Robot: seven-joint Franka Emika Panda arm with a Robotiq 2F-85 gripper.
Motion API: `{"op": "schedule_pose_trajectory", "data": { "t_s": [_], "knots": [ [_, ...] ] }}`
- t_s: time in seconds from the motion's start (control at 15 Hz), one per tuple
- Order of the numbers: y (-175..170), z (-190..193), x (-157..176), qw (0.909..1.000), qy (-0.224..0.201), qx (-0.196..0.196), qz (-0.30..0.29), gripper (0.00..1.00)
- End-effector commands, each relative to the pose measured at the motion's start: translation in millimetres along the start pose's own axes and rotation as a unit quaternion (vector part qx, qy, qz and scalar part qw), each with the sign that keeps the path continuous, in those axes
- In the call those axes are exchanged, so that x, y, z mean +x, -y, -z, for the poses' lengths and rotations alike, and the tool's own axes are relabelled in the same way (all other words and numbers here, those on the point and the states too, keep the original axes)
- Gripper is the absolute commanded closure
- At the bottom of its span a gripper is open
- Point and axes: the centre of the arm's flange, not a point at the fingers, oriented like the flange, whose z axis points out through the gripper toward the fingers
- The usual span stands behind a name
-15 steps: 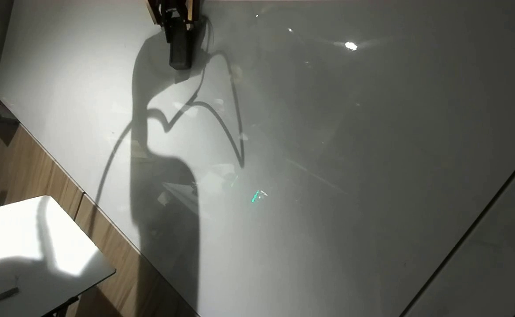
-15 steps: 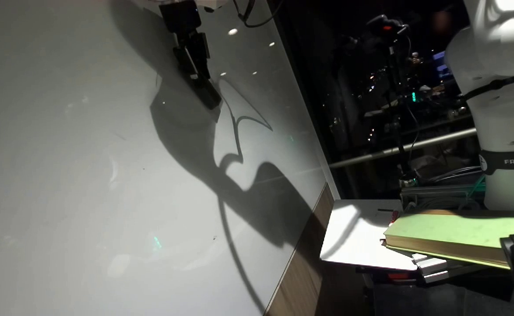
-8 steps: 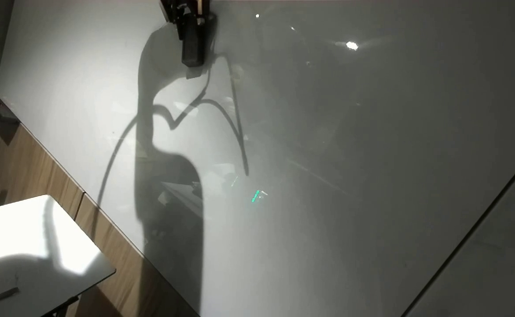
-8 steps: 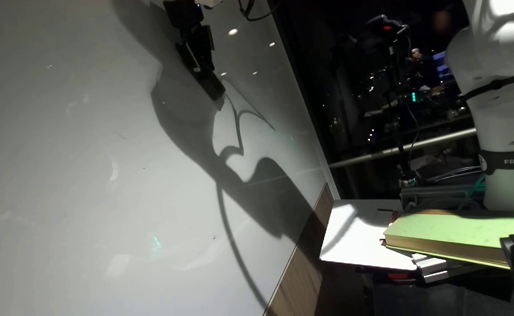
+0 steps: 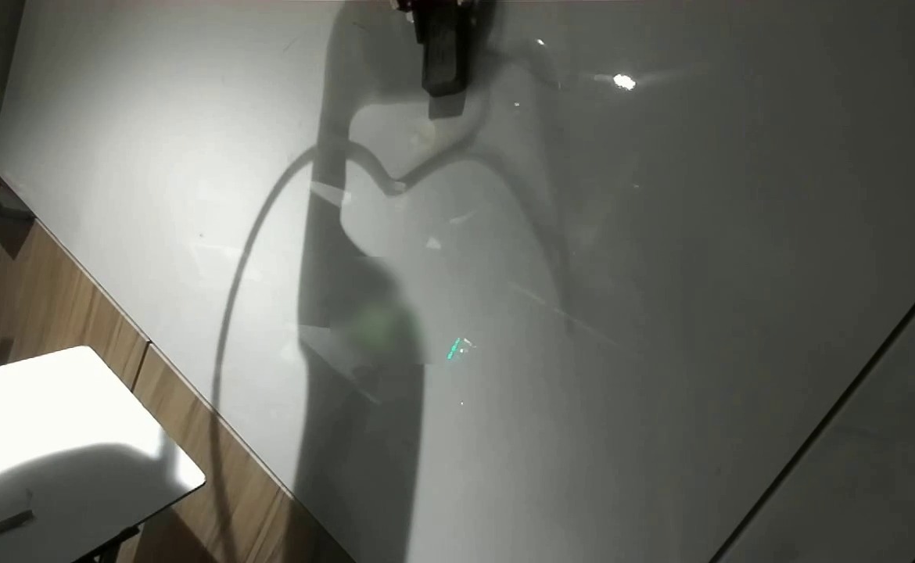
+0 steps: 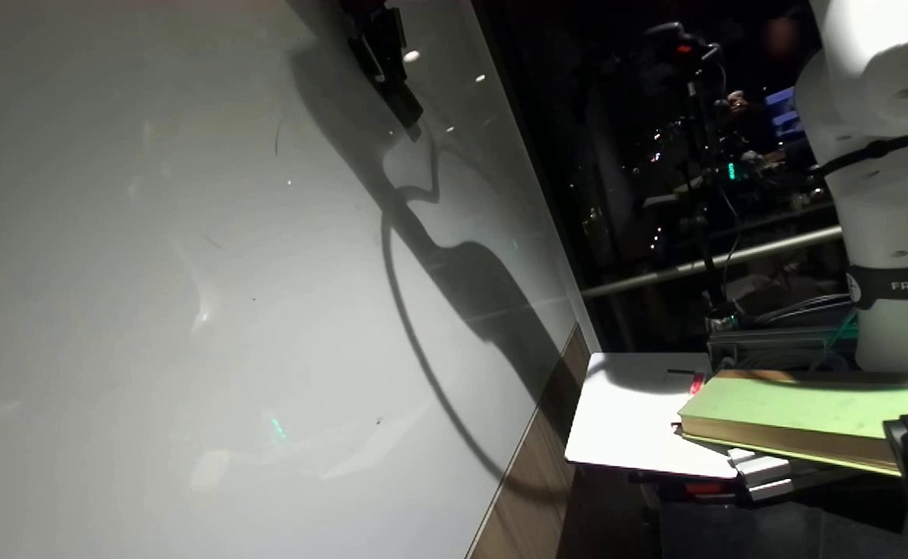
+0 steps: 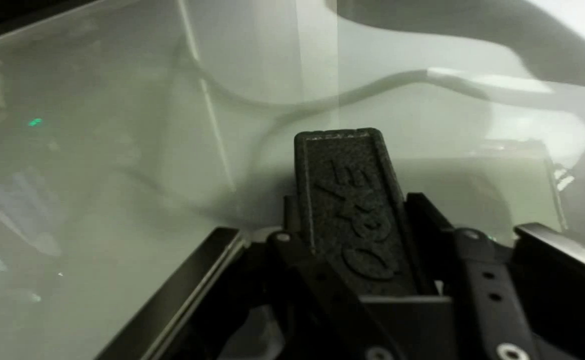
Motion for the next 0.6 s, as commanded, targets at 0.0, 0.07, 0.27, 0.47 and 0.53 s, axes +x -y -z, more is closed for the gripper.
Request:
{"op": "schedule_pose_trajectory", "data": {
  "t_s": [0.0,0.07,0.27,0.47,0.53],
  "knots": [
    [4.4,-3.9,23.0,0.9998,-0.011,0.019,0.003,0.71],
    [26.7,6.4,9.9,0.9996,-0.011,0.026,0.01,0.71],
    [101.2,37.1,-18.0,0.9973,-0.015,0.053,0.049,0.71],
    [192.8,75.4,-29.2,0.9925,-0.033,0.075,0.091,0.71],
    [220.1,84.0,-35.6,0.991,-0.04,0.078,0.101,0.71]
  ]
}}
